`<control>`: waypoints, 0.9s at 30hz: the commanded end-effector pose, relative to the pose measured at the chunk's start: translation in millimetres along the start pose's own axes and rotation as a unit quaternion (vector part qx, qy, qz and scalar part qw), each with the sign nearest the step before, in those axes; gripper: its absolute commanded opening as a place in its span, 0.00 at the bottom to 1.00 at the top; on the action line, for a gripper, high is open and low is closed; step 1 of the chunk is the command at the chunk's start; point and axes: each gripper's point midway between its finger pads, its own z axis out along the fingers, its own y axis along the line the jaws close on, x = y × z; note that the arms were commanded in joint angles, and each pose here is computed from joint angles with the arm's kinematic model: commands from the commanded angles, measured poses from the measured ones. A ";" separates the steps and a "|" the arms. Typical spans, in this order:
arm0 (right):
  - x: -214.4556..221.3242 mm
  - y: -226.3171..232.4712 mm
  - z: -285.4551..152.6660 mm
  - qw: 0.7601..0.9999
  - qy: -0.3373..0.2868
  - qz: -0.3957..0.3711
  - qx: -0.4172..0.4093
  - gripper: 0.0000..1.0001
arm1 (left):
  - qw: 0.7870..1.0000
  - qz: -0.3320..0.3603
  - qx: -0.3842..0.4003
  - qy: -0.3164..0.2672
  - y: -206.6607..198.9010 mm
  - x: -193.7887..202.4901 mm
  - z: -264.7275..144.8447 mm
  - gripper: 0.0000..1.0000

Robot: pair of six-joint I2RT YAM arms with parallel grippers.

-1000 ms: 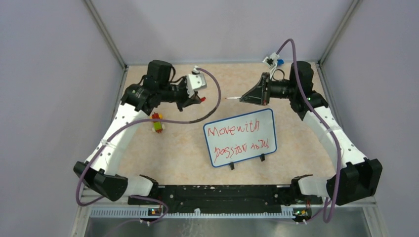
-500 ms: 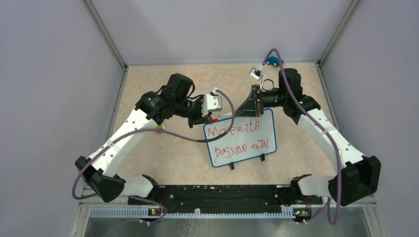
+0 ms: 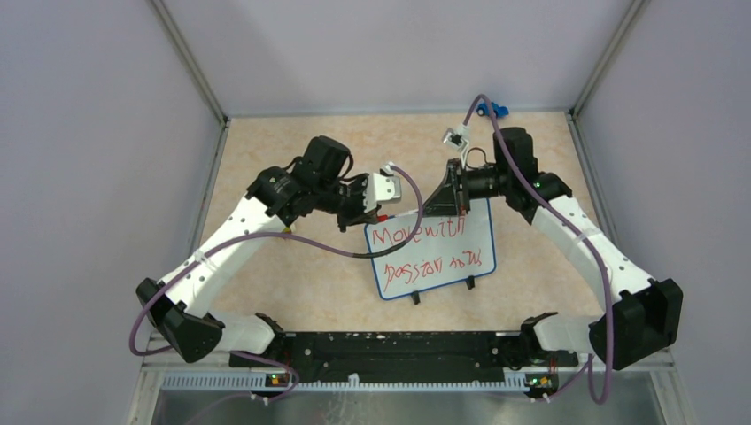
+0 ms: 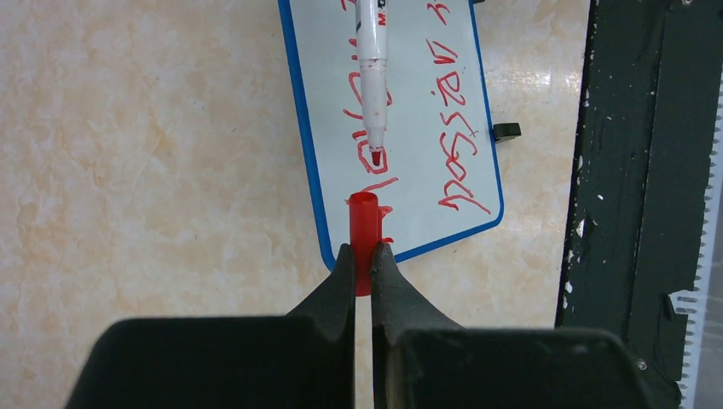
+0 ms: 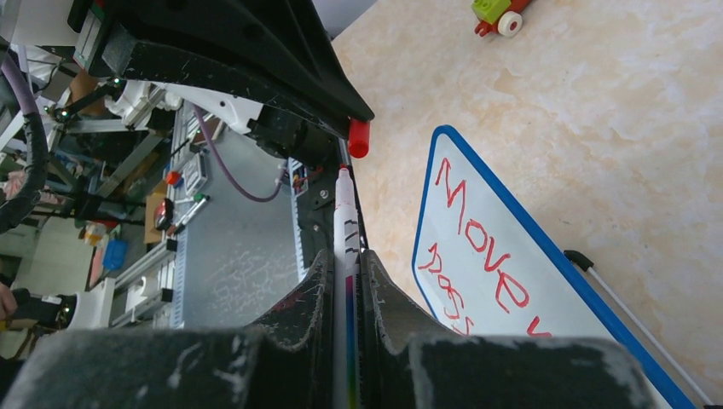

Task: Write a sentence on the whiteboard
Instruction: Close the whiteboard marker at the center of the board.

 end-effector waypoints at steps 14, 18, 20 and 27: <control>-1.2 11.0 6.1 0.999 0.003 -0.044 -0.001 0.00 | 0.999 0.016 -0.007 -0.027 -5.3 -20.1 -8.5 0.00; -2.0 10.3 8.3 0.999 0.005 -0.046 0.000 0.00 | 0.999 0.017 -0.006 -0.028 -6.0 -21.3 -8.0 0.00; -1.9 9.8 9.2 0.999 0.005 -0.048 0.002 0.00 | 0.999 0.016 -0.006 -0.028 -6.3 -22.0 -8.0 0.00; -3.6 10.2 12.4 0.999 0.006 -0.052 0.002 0.00 | 0.999 0.017 0.003 -0.032 -9.4 -26.8 -6.0 0.00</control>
